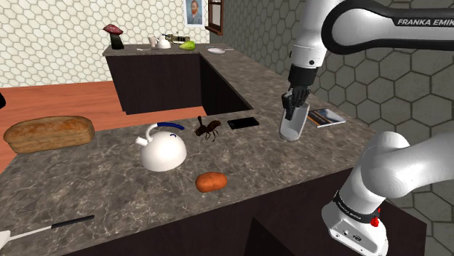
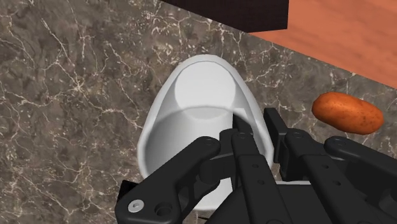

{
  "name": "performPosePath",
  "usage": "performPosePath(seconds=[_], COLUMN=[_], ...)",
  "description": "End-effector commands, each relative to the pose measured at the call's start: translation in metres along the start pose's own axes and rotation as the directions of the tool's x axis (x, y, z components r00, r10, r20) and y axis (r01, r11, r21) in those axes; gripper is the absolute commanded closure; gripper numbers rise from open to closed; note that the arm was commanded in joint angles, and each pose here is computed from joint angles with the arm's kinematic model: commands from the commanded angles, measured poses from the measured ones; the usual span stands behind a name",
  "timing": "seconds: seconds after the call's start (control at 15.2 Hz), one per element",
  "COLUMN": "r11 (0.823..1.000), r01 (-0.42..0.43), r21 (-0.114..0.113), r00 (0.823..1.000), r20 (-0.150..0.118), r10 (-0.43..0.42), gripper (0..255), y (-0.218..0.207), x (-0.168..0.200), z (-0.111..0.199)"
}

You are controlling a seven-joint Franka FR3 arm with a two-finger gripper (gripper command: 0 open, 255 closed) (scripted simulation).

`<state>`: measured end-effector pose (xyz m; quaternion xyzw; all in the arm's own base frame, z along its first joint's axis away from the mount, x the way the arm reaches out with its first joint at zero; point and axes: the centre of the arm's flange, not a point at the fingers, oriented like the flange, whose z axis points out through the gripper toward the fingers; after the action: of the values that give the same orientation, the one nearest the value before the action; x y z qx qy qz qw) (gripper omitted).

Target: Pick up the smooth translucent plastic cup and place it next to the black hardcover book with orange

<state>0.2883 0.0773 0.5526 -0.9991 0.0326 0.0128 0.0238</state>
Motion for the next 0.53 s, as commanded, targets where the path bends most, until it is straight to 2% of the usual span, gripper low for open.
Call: performPosePath(seconds=[0.0, 0.26, 0.46], r11=[1.0, 1.0, 1.0], r01=[0.0, 0.0, 0.0], r21=[0.0, 0.0, 0.0], r00=[1.0, 1.0, 1.0], r20=[0.0, 0.0, 0.0], r10=[0.0, 0.0, 0.0], gripper=[255, 255, 255], y=[-0.001, -0.001, 0.038], x=[-0.001, -0.002, -0.005], z=[-0.011, -0.028, -0.03])
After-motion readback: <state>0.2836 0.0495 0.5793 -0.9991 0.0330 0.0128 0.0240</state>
